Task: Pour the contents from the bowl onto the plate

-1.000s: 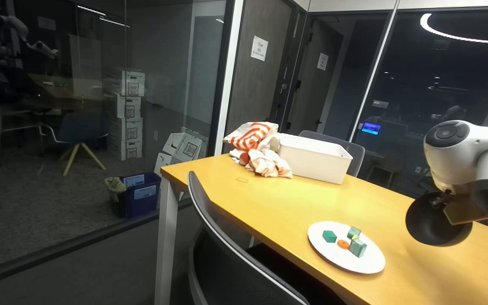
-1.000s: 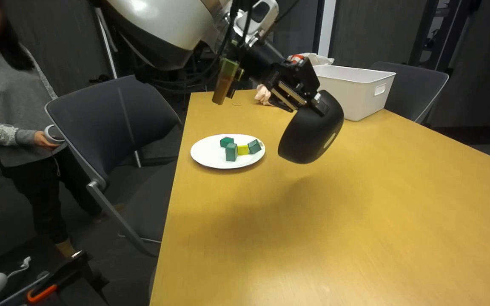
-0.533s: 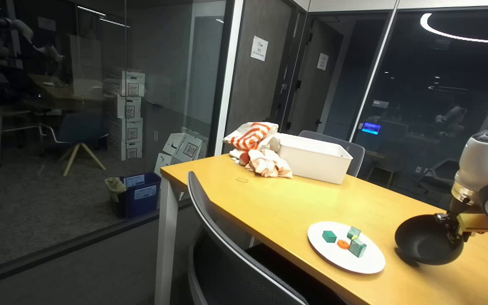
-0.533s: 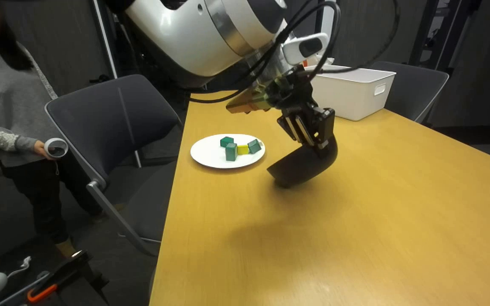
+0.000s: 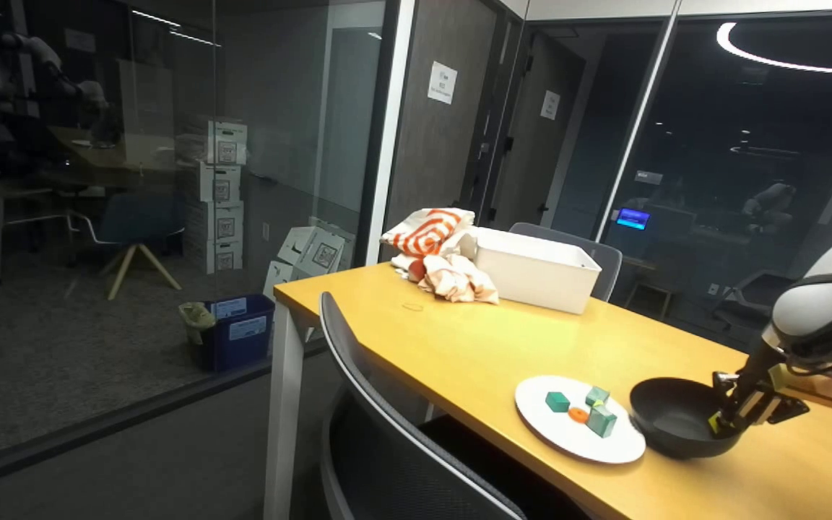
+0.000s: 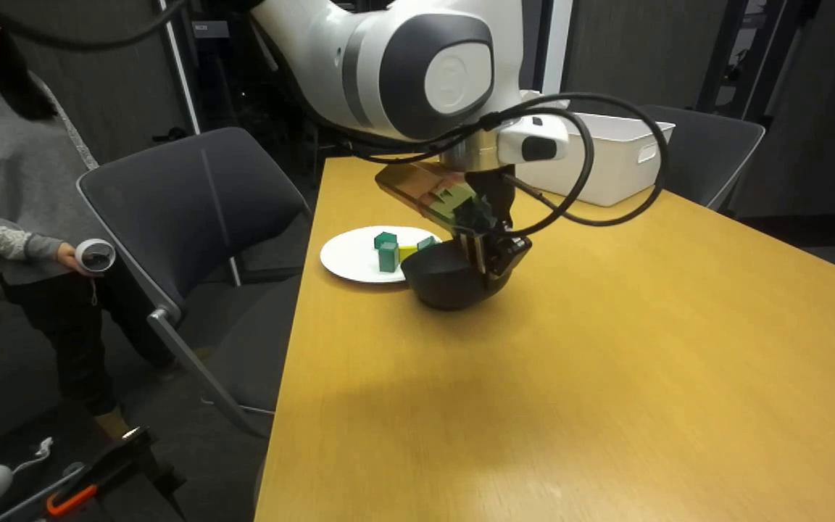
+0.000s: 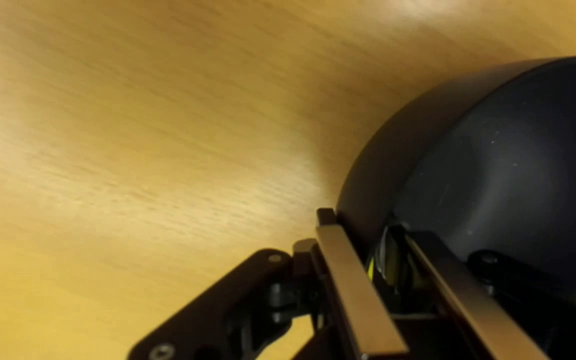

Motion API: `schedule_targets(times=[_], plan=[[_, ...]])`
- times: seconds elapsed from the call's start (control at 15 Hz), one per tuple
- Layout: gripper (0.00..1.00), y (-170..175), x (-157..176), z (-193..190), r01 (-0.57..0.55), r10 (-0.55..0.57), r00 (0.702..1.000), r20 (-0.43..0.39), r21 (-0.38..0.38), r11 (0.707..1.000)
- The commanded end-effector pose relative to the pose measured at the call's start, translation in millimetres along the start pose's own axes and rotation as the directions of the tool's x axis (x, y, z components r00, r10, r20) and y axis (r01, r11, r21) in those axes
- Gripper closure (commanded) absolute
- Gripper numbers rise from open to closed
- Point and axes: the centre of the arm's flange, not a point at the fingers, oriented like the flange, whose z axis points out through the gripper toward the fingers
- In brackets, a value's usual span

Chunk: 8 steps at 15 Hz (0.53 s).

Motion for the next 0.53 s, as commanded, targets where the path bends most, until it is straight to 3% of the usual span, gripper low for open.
schedule_targets(times=[0.0,0.2,0.27,0.47], plan=[[0.51,7.0,8.5,0.0,0.013,-0.033,0.993,0.114,0.168,0.986],[0.29,10.0,6.2,-2.0,0.000,-0.074,0.970,0.233,0.305,0.952],[0.22,11.7,5.3,-6.1,-0.001,-0.085,0.963,0.255,0.319,0.948],[0.00,6.8,0.0,-41.3,0.056,-0.115,0.962,0.249,0.233,0.971]])
